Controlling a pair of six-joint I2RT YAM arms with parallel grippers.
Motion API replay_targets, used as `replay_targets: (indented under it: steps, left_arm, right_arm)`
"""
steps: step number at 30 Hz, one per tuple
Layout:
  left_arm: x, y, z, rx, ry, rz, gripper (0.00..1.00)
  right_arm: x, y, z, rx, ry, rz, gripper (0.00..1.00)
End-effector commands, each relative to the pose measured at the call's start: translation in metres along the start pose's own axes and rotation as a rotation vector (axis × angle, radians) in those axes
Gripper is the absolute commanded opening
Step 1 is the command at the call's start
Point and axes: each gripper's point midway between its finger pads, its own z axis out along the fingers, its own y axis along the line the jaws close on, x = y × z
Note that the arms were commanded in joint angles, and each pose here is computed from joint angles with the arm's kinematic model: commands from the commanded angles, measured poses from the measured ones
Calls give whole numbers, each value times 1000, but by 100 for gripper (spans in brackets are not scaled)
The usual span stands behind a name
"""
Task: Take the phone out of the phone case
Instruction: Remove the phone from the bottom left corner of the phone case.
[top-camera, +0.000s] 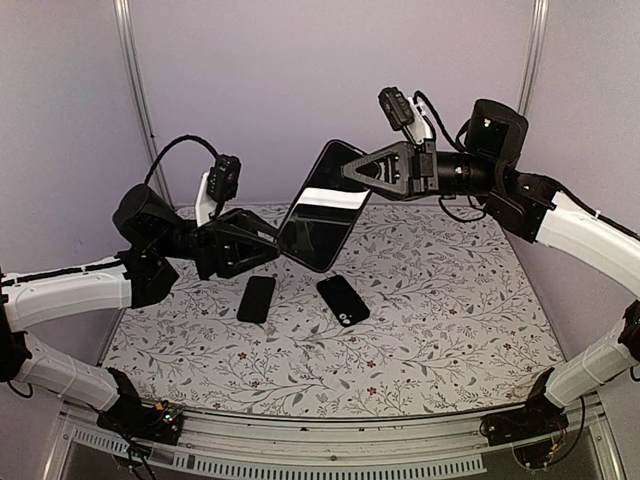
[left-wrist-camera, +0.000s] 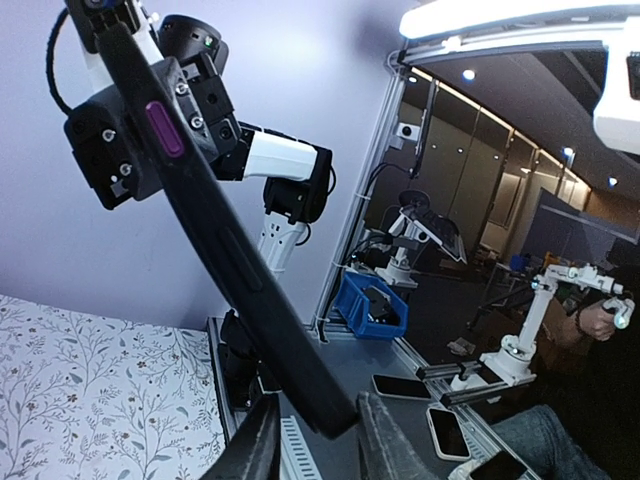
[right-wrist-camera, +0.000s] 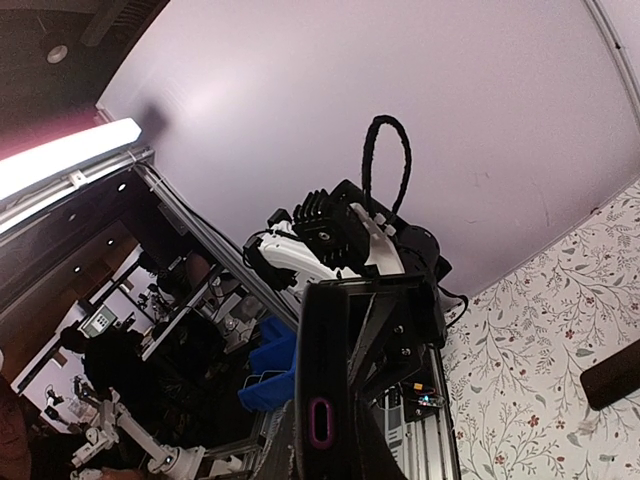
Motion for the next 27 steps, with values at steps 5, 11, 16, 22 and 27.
replay_targets:
  steps: [5, 11, 16, 22, 27]
  left_arm:
    - [-21, -20, 3, 51, -35, 115, 22]
    - [-29, -34, 3, 81, -18, 186, 20]
    - [-31, -27, 4, 41, -16, 214, 15]
    - [-37, 24, 6, -179, -29, 135, 7]
    - [-36, 44, 2, -286, -45, 65, 9]
  right_arm:
    - [-4, 34, 6, -175, 3, 6, 0]
    - [-2, 38, 7, -217, 15, 63, 0]
    - [-1, 53, 9, -281, 27, 94, 0]
    - [1, 61, 12, -293, 30, 121, 0]
    - [1, 54, 12, -240, 10, 117, 0]
